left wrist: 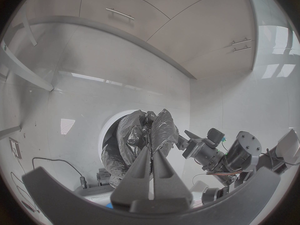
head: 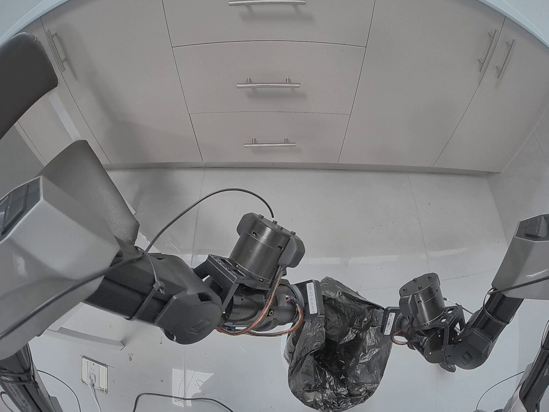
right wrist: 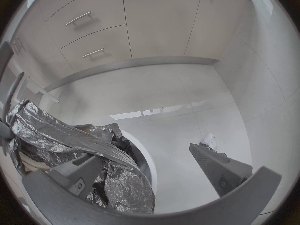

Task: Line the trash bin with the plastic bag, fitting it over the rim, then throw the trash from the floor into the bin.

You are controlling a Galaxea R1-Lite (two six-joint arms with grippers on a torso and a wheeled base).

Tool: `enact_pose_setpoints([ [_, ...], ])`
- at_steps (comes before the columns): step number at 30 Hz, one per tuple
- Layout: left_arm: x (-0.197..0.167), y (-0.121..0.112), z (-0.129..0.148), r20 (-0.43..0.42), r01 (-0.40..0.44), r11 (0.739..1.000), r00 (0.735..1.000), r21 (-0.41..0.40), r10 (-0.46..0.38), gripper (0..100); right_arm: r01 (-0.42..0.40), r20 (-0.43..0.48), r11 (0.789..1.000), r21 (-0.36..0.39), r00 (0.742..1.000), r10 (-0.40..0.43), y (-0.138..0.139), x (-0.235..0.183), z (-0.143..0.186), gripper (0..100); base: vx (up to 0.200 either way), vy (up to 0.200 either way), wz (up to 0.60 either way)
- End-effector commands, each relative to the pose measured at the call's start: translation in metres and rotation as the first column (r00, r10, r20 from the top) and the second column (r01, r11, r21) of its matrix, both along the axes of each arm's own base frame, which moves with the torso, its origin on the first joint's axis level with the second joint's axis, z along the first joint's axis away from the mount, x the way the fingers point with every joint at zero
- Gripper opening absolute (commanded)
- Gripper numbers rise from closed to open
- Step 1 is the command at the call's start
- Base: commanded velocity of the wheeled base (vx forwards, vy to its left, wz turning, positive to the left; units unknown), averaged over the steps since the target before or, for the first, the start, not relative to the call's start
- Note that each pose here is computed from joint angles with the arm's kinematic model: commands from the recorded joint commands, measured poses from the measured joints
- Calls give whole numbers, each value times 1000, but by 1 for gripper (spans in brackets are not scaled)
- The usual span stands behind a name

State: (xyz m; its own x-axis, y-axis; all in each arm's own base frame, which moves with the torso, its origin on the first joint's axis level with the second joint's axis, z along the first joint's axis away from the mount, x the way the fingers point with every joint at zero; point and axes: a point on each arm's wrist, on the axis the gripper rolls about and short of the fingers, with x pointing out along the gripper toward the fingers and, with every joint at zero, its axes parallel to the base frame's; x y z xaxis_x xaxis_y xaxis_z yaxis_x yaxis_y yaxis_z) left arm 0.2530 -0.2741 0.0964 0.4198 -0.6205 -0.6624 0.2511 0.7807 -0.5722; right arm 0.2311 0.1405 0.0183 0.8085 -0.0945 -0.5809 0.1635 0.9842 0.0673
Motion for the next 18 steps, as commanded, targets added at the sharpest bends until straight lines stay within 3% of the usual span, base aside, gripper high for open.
enact_pose_setpoints([
  [1,12,2,-20,-11,-6,1000,1000,30,7,0,25,12,1000,9,1000,-25,-4,6,2,100,0,0,0],
  [18,33,2,-56,74,77,985,993,154,-89,0,53,-30,999,0,998,-53,-5,30,-22,100,0,0,0],
])
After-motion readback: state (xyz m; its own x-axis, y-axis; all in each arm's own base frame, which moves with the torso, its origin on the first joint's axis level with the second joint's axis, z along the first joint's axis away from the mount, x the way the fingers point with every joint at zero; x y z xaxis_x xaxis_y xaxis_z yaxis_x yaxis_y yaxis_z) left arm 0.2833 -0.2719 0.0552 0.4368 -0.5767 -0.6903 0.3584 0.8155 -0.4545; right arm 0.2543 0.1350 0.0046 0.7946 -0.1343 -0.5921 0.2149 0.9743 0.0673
